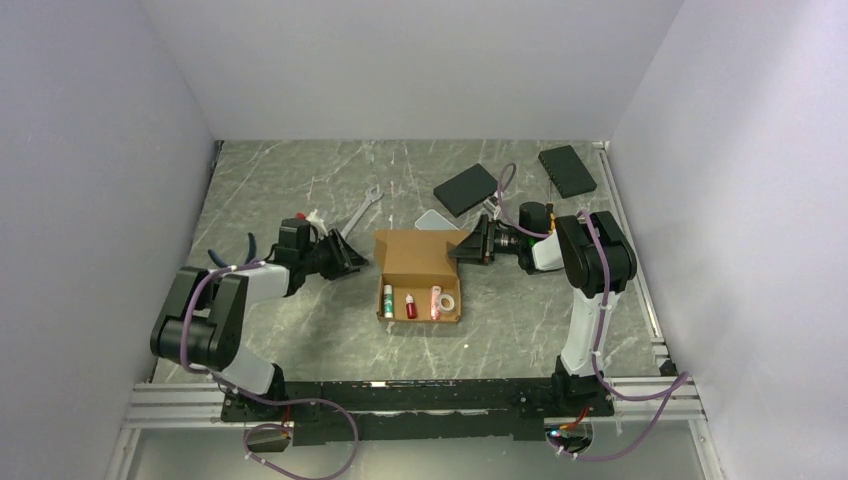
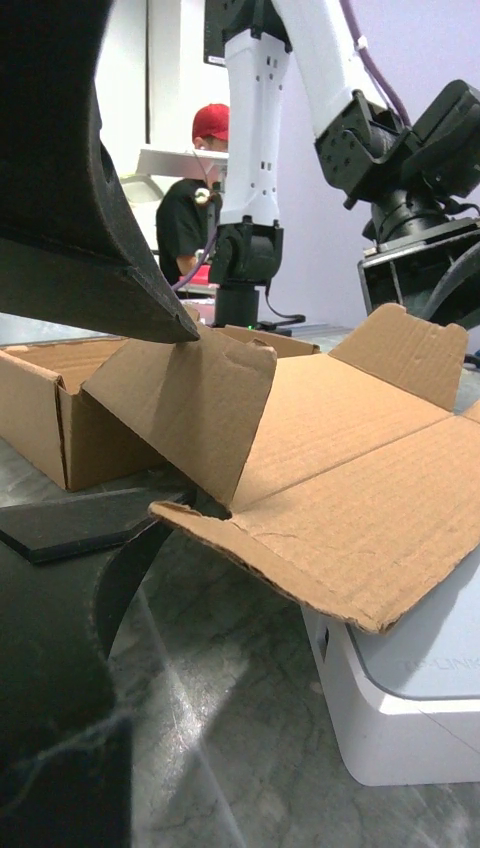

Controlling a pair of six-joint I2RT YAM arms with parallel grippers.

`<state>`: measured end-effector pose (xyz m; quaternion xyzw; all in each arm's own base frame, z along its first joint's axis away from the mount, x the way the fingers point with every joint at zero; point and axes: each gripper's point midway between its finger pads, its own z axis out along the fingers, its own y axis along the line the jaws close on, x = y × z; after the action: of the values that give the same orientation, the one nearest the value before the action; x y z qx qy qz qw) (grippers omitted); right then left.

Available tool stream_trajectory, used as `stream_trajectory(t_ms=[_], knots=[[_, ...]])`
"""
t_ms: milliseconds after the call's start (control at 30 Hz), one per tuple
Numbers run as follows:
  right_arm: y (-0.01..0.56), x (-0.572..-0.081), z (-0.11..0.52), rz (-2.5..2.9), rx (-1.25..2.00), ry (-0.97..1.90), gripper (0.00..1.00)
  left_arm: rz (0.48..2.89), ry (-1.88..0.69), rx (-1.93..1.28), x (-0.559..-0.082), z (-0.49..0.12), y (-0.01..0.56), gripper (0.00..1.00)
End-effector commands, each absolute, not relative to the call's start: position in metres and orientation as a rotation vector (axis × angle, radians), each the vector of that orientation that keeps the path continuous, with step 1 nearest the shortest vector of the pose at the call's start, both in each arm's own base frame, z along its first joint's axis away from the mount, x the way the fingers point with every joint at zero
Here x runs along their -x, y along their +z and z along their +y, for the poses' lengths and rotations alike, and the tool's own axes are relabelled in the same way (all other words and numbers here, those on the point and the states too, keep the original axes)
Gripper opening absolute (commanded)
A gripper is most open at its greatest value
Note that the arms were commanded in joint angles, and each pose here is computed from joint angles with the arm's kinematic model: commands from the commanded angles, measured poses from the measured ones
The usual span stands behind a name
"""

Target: Fold the paper box

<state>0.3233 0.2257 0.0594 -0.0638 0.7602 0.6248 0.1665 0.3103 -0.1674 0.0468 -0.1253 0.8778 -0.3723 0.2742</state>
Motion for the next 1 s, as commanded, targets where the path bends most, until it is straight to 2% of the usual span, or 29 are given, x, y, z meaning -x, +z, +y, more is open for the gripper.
stream_trajectory(t_ms=[0, 633, 967], knots=[[0.068, -0.33, 0.227, 2.115, 0.24, 1.759, 0.58, 2.201, -1.154, 0.235, -0.341, -0.187, 0.083, 0.43], [0.086, -0.326, 0.23, 2.038, 0.302, 1.778, 0.56, 2.076, -1.45, 0.124, -0.333, -0.214, 0.093, 0.45], [0.091, -0.322, 0.233, 2.015, 0.394, 1.746, 0.54, 2.096, -1.434, 0.096, -0.326, -0.213, 0.09, 0.44]])
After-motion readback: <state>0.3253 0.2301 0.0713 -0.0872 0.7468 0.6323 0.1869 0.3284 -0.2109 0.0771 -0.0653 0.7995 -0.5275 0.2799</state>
